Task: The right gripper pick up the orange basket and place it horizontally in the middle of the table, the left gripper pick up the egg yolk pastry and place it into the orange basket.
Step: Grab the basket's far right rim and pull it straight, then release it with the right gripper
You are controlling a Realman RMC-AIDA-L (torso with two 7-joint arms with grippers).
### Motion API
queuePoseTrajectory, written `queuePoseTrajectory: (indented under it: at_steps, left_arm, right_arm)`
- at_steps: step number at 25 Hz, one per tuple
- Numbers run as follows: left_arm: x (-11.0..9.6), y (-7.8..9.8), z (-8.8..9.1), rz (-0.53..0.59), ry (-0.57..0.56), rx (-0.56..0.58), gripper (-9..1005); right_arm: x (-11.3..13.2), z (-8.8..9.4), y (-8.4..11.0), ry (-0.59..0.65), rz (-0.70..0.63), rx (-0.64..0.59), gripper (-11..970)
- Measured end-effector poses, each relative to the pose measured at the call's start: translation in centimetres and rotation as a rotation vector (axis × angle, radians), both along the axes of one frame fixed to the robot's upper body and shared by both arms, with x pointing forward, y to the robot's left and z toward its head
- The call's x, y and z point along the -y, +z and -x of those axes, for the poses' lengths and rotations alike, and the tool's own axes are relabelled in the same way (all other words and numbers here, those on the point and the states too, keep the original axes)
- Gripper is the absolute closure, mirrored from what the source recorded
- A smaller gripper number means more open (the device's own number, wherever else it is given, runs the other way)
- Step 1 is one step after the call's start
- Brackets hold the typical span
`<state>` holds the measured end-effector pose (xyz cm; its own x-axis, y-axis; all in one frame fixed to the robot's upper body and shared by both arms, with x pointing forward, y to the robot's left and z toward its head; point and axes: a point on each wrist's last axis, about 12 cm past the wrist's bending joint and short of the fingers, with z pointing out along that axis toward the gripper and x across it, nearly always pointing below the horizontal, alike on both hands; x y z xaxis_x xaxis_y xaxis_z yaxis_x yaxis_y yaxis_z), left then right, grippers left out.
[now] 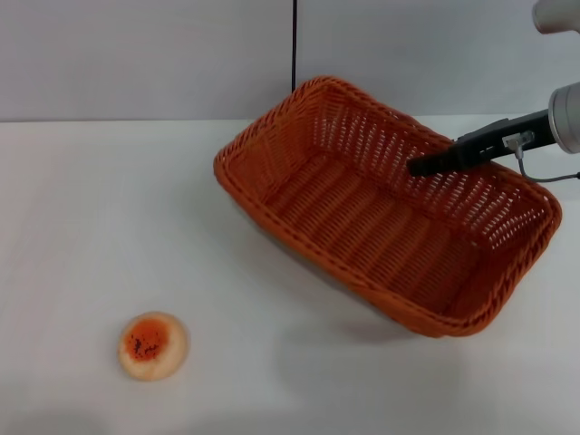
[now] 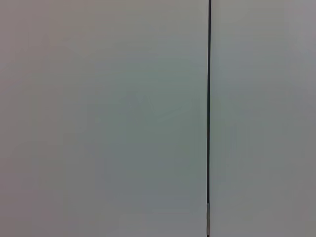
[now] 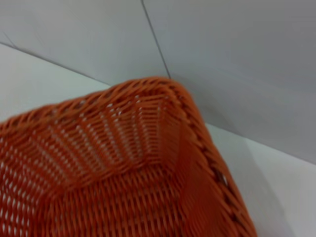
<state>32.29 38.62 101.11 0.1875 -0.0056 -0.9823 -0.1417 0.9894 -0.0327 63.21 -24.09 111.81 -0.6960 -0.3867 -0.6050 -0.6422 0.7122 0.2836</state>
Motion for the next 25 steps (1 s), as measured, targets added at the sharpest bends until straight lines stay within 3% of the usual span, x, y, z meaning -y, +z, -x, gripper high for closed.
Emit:
queuePoseTrajectory:
  at_steps: [5,16,19,23,25]
  left_arm:
    - [0.0,0.0,0.0,-0.002,0.000,0.001,215]
    - [0.0,0.0,0.1,-0.002,0.001,0.000,215]
    - [0.0,0.0,0.1,-0.002,0.001,0.001,215]
    - [0.0,0.0,0.2,-0.002,0.001,0.002,215]
    - [0.0,0.0,0.4,-0.003,0.004,0.002,215]
  right_arm:
    - [0.0,0.1,-0.1,0.008,0.011,0.002,215]
    - [-0.3,-0.3,0.8,0.035,0.033,0.040,707]
    - [-1.0,-0.2,1.1,0.120,0.083,0.058,805]
    - [-2.6,-0.1,1.8,0.263,0.187,0.099,804]
    - [-3.8,0.0,2.2,0.387,0.302,0.160,803]
